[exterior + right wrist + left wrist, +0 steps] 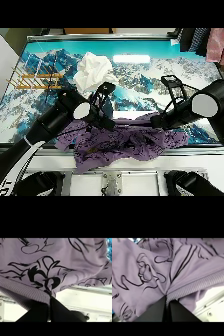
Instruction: Fold the clothes and pants, and hang the long-sleeved shirts on hangers.
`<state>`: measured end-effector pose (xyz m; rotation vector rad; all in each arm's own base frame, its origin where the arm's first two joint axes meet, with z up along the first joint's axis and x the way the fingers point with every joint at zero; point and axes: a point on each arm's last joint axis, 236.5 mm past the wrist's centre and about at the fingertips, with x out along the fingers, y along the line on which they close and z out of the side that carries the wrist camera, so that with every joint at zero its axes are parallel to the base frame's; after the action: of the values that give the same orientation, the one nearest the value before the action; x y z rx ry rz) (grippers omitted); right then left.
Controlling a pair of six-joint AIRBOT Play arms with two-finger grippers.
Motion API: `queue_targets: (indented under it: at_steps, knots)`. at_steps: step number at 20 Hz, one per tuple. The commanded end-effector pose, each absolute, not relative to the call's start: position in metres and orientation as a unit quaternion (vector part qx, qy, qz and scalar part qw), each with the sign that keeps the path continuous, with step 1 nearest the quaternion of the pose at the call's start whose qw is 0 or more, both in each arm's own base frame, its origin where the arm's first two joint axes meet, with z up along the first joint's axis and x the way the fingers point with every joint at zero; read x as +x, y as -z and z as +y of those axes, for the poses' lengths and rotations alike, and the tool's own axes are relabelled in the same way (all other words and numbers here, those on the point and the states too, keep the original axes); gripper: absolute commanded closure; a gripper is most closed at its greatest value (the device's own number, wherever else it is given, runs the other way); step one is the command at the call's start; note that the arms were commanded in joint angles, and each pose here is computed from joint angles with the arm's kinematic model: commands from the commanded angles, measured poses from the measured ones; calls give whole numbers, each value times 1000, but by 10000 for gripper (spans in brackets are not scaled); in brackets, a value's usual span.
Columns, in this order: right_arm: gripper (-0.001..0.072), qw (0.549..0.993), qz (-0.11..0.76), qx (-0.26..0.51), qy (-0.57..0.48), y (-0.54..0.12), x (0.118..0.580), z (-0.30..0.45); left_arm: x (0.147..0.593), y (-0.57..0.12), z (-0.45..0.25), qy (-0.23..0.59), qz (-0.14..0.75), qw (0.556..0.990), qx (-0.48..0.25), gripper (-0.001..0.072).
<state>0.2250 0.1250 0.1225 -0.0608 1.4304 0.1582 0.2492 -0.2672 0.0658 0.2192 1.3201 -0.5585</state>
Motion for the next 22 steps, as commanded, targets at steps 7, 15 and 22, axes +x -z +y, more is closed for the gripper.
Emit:
queue_targets:
  at_steps: [7, 15, 22]
  knots:
    - [696, 730, 680, -32, -59, -101, 227, 134, 229, -41, -292, 305, 639, 704, 58, 138]
    - [694, 729, 682, -34, -60, -100, 227, 134, 307, -135, -277, 311, 541, 781, 1, -4]
    - [694, 727, 683, -34, -59, -99, 227, 134, 423, -128, -109, 113, 500, 858, -30, -4]
